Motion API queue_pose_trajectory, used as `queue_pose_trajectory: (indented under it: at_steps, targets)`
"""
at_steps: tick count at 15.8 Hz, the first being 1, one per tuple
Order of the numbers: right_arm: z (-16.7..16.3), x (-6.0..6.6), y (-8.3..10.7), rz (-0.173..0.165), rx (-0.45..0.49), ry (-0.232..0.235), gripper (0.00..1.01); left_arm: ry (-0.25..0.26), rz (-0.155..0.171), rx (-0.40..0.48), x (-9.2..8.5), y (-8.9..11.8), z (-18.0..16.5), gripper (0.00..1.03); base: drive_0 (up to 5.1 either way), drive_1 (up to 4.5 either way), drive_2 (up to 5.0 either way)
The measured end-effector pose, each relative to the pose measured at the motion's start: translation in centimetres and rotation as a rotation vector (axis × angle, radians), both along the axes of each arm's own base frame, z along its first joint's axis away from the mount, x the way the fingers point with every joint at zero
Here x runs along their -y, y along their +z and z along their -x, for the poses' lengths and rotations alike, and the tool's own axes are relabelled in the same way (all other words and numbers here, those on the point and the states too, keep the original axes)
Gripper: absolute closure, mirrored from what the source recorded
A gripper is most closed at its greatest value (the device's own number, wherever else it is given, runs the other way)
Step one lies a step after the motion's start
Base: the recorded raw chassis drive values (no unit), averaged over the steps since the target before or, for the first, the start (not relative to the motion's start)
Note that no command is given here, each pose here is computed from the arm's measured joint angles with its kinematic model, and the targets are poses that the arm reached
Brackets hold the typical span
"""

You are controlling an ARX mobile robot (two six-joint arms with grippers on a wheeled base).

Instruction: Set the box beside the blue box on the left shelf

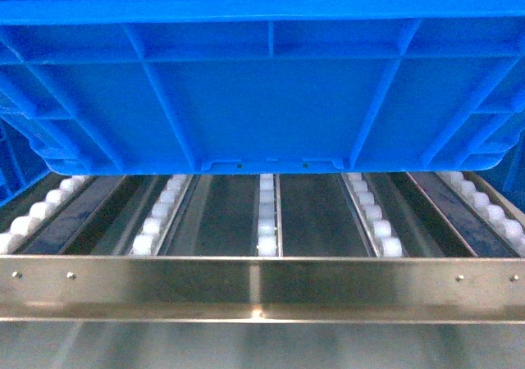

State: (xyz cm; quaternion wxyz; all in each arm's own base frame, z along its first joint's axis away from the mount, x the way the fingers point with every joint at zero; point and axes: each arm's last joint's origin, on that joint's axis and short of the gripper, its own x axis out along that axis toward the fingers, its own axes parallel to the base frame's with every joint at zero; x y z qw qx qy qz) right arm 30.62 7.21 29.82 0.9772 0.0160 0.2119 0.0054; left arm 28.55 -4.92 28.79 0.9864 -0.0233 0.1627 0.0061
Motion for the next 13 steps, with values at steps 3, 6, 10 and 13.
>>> queue_pose_trajectory:
  at_steps: [3, 6, 10, 13]
  targets:
    - [0.0, 0.0, 0.0, 0.0, 0.0, 0.0, 0.93, 0.0, 0.0, -0.001, 0.0, -0.01, 0.0, 0.95, -0.1, 4.28, -4.4]
    - [-0.04, -0.01, 0.02, -0.001, 0.004, 0.001, 0.93, 0.0, 0.002, 0.004, 0.01, -0.01, -0.06, 0.95, 0.0, 1.43, -1.5]
    - [-0.07, -0.02, -0.16, 0.002, -0.007, 0.0, 0.93, 0.0, -0.001, -0.006, 0.02, -0.16, -0.1, 0.95, 0.0, 0.0, 0.0]
    - [-0.07, -0.02, -0.13, 0.001, -0.005, 0.0, 0.93, 0.0, -0.001, -0.006, 0.02, -0.16, -0.1, 0.95, 0.0, 0.0, 0.0]
